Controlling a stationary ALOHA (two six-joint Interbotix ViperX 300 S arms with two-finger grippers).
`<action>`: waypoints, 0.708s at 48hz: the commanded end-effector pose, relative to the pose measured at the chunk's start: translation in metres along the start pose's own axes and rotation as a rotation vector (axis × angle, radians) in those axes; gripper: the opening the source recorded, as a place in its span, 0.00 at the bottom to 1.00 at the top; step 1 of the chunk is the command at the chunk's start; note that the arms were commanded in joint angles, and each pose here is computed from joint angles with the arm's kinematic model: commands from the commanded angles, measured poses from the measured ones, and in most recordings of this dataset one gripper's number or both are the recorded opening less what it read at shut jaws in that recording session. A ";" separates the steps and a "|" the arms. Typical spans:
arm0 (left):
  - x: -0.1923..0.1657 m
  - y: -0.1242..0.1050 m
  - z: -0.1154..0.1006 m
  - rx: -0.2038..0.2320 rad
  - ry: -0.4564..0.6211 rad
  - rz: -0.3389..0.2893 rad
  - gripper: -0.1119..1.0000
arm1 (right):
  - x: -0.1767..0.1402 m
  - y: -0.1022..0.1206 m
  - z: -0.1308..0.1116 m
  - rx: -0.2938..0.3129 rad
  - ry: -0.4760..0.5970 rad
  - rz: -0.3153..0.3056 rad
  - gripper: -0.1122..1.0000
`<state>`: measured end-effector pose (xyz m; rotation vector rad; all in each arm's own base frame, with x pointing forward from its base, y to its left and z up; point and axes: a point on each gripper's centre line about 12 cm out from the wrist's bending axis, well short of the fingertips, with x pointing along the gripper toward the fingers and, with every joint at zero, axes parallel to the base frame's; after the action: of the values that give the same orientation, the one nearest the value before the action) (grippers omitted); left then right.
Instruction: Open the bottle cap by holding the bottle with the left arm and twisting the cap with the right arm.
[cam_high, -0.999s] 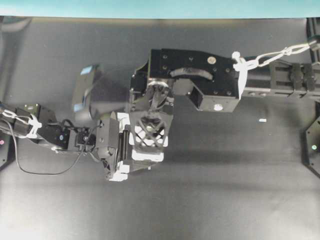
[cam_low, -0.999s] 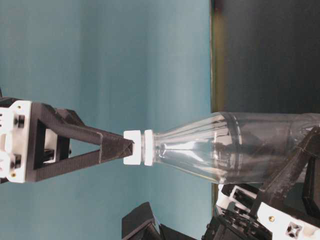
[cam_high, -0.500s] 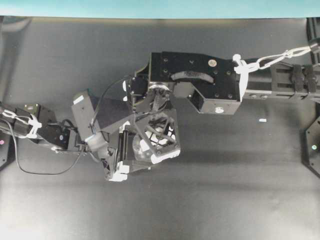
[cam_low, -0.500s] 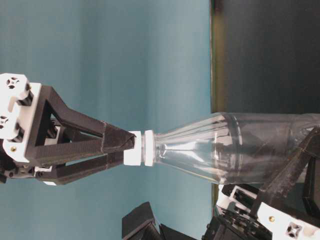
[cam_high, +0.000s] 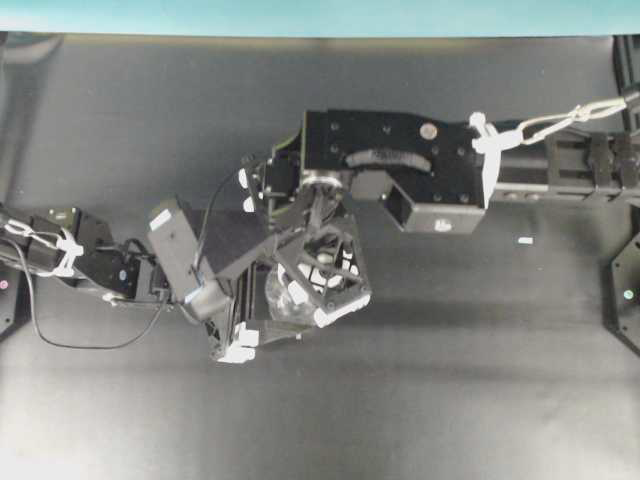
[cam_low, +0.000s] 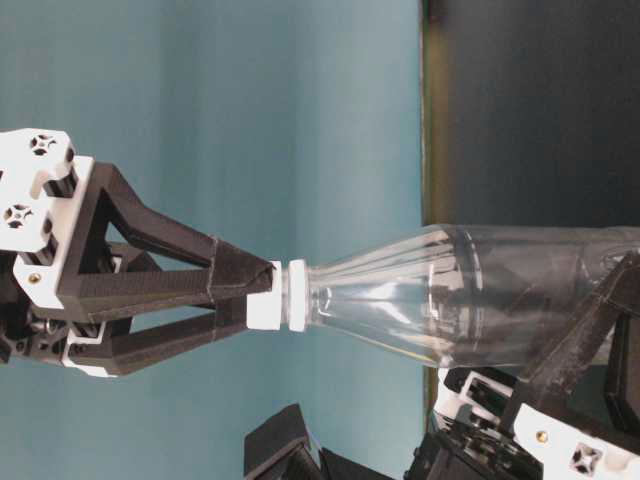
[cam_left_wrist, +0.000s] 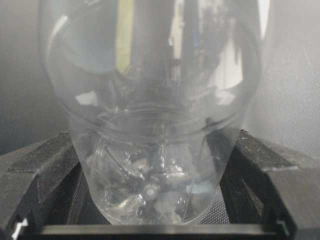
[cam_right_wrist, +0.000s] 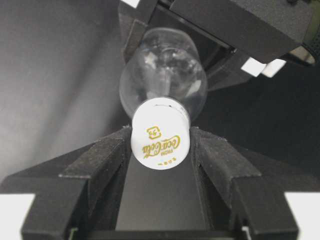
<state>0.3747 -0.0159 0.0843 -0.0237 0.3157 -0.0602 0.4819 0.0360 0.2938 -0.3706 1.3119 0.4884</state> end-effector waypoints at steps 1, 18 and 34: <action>0.002 0.000 0.003 0.000 -0.011 -0.001 0.86 | -0.001 0.018 0.011 -0.029 -0.018 -0.004 0.45; 0.001 0.000 0.003 0.001 -0.008 -0.002 0.86 | 0.003 0.015 0.004 0.097 -0.043 -0.018 0.45; -0.001 0.000 0.001 -0.001 -0.002 0.000 0.86 | -0.003 0.016 0.004 0.216 -0.068 -0.023 0.85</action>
<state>0.3727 -0.0158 0.0825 -0.0235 0.3249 -0.0600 0.4787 0.0329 0.2875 -0.1872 1.3080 0.3208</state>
